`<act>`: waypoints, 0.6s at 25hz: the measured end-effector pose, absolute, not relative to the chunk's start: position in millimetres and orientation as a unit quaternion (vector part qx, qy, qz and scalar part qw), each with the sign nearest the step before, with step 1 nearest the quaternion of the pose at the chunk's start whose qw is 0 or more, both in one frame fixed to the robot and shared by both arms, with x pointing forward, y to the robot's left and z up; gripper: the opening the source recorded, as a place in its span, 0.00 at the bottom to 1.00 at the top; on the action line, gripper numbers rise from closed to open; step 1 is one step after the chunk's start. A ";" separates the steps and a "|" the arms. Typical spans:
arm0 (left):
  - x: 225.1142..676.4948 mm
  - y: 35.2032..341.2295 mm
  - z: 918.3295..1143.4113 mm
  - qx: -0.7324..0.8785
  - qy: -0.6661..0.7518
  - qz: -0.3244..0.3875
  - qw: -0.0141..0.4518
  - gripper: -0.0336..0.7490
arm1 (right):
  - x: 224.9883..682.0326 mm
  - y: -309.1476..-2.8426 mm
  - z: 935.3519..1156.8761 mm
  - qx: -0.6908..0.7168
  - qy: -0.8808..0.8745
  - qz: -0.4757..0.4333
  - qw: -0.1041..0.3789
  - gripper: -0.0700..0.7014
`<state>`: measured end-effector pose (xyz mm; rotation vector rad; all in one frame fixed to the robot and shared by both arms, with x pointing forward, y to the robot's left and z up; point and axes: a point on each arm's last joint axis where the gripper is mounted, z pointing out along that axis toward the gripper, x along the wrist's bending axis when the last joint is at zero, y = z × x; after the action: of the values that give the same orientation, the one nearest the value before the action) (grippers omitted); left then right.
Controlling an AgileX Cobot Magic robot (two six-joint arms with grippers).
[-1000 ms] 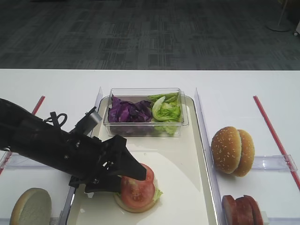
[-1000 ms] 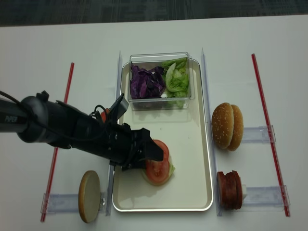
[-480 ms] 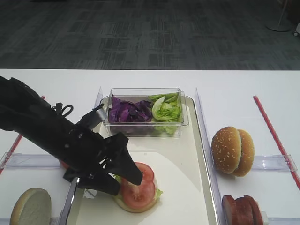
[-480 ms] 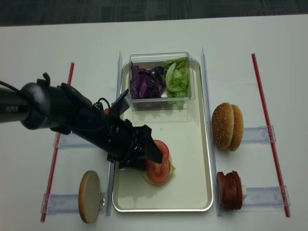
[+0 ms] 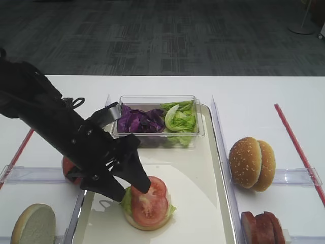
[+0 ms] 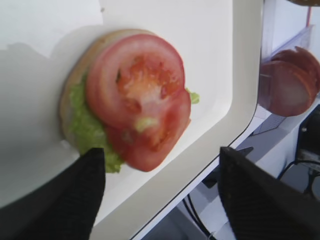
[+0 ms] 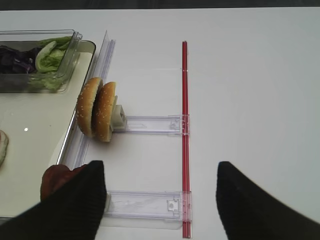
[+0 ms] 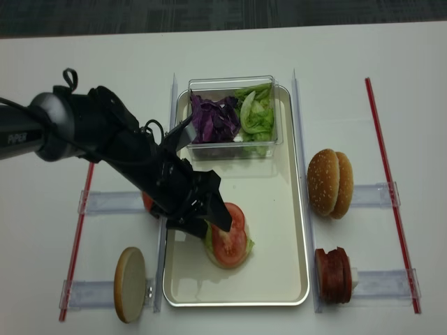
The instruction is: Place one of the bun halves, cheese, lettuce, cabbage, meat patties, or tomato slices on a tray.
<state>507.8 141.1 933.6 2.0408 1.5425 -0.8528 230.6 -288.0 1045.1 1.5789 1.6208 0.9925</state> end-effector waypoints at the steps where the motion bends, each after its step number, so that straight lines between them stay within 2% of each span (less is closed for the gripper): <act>1: 508.5 142.1 934.5 0.744 0.556 -0.305 0.211 0.63 | 230.6 -288.0 1045.1 0.603 0.619 0.379 0.329 0.74; 9: 518.3 143.0 949.6 0.764 0.546 -0.288 0.189 0.63 | 230.6 -288.0 1045.1 0.603 0.619 0.379 0.329 0.74; 15: 521.7 151.6 973.7 0.790 0.544 -0.230 0.167 0.63 | 230.6 -288.0 1045.1 0.603 0.619 0.379 0.329 0.74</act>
<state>521.7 151.6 973.7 2.2466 1.5466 -0.6555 230.6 -288.0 1045.1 1.5789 1.6208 0.9925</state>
